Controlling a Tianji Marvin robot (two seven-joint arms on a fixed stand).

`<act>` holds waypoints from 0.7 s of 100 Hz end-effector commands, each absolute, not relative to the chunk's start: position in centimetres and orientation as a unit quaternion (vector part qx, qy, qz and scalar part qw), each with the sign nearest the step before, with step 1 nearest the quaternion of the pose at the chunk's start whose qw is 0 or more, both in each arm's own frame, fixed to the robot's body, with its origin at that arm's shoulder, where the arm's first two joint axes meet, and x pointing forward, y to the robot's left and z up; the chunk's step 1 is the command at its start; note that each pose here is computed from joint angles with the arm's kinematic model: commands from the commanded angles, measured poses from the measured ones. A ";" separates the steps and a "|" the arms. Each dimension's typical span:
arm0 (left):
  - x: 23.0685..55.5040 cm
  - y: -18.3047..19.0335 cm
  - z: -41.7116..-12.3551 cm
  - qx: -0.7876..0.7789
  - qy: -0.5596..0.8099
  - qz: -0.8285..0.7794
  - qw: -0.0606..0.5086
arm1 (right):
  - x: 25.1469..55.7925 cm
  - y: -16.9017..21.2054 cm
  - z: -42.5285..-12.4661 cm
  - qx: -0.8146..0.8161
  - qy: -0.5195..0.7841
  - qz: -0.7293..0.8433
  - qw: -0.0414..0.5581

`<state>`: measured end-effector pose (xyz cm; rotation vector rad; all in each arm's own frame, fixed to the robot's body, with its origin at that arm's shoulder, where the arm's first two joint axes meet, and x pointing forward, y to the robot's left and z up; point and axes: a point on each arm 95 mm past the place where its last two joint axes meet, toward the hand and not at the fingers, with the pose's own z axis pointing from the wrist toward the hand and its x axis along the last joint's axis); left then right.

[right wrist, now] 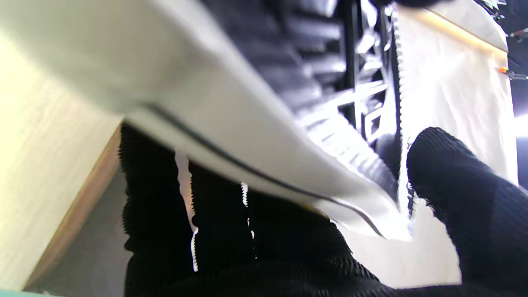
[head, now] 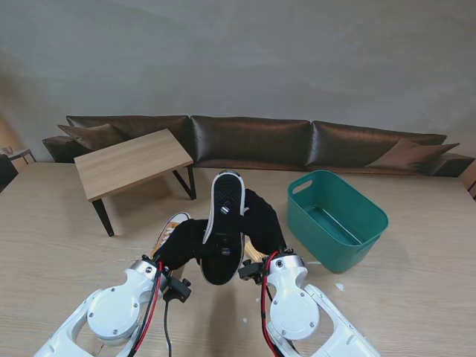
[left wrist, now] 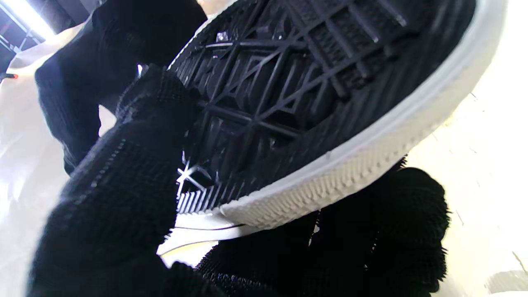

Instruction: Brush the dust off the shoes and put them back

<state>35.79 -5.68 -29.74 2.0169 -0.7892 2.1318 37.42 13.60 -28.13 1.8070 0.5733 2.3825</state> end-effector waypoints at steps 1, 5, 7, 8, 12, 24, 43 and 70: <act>35.9 -5.6 -29.2 0.662 -0.254 0.703 0.054 | 37.0 13.4 -28.8 0.602 0.204 0.771 0.042; 35.9 -5.6 -29.2 0.663 -0.254 0.702 0.052 | 37.0 13.3 -28.9 0.605 0.209 0.768 0.041; 35.9 -5.5 -29.2 0.663 -0.254 0.702 0.052 | 37.0 13.2 -29.0 0.606 0.211 0.766 0.041; 35.9 -5.5 -29.2 0.663 -0.254 0.702 0.052 | 37.0 13.2 -29.0 0.606 0.213 0.765 0.041; 35.9 -5.5 -29.2 0.664 -0.254 0.701 0.050 | 37.0 13.1 -29.1 0.607 0.219 0.763 0.042; 35.9 -5.5 -29.2 0.668 -0.260 0.696 0.052 | 36.8 13.2 -29.2 0.609 0.230 0.758 0.029; 35.8 -5.5 -29.3 0.669 -0.267 0.691 0.056 | 36.6 14.2 -29.6 0.609 0.235 0.757 0.028; 34.9 -4.4 -29.7 0.683 -0.305 0.663 0.036 | 37.2 15.4 -30.4 0.596 0.235 0.765 0.057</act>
